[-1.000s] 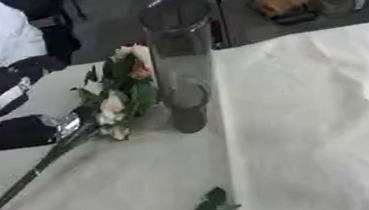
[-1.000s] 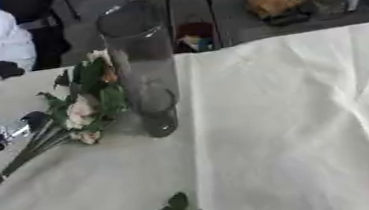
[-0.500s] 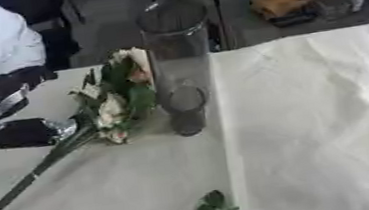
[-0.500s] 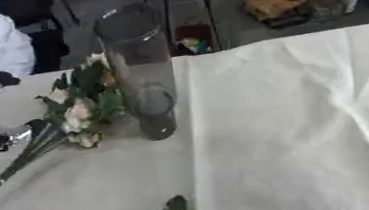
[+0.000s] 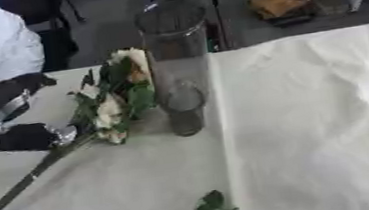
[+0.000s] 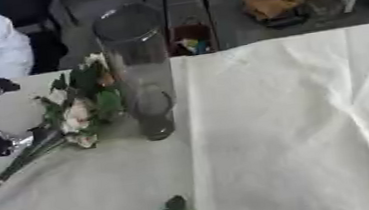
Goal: Arrange flowers into the vase.
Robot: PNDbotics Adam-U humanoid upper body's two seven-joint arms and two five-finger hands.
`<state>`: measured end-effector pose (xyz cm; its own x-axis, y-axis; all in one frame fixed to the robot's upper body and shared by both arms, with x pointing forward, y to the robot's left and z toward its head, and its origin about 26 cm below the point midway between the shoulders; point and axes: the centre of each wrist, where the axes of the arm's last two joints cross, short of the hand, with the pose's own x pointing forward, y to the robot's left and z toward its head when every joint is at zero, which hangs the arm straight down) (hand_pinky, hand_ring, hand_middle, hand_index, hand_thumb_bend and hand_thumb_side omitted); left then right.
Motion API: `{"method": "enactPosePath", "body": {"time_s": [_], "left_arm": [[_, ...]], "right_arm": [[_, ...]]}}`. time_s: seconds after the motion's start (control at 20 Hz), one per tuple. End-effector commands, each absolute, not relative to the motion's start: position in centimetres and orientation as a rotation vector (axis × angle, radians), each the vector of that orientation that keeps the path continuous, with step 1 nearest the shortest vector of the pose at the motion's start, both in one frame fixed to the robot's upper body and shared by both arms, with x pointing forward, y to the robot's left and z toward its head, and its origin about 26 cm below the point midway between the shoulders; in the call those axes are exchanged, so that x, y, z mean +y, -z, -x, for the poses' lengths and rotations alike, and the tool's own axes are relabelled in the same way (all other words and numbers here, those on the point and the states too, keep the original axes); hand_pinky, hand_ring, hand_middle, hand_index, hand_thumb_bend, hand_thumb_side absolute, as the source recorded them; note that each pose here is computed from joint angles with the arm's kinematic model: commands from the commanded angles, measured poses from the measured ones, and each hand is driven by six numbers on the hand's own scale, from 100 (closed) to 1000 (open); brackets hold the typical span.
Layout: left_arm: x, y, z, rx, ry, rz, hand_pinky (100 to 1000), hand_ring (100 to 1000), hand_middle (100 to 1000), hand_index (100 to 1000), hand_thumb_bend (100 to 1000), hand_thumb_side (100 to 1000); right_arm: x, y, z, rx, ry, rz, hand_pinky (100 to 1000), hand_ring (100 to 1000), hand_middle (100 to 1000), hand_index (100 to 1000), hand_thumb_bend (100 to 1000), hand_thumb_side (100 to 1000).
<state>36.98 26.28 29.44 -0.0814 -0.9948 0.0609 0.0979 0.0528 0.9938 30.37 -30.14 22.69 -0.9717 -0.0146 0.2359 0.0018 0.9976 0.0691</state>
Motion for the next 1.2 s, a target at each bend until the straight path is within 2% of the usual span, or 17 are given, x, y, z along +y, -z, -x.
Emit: {"method": "enactPosePath", "body": {"time_s": [0.05, 0.7, 1.05, 1.2], "left_arm": [[26.7, -29.8, -37.8, -1.186, 1.253, -1.065, 863, 994, 1000, 1000, 479, 685], [27.8, -27.1, -41.2, -1.055, 1.218, -1.070, 855, 993, 1000, 1000, 496, 671], [28.1, -25.8, -42.3, -1.008, 1.223, -1.105, 819, 956, 970, 1000, 453, 650], [28.0, -25.4, -42.5, -0.998, 1.241, -1.111, 814, 950, 966, 1000, 462, 639]], "right_arm": [[-30.0, -23.3, -30.1, -2.921, 0.087, -0.022, 732, 706, 457, 855, 100, 851], [-29.9, -23.2, -30.1, -2.913, 0.070, -0.037, 739, 705, 451, 854, 100, 852], [-29.8, -23.3, -30.1, -2.914, 0.065, -0.046, 743, 707, 449, 855, 100, 852], [-29.7, -23.3, -30.2, -2.914, 0.063, -0.049, 743, 707, 448, 855, 100, 852]]}}
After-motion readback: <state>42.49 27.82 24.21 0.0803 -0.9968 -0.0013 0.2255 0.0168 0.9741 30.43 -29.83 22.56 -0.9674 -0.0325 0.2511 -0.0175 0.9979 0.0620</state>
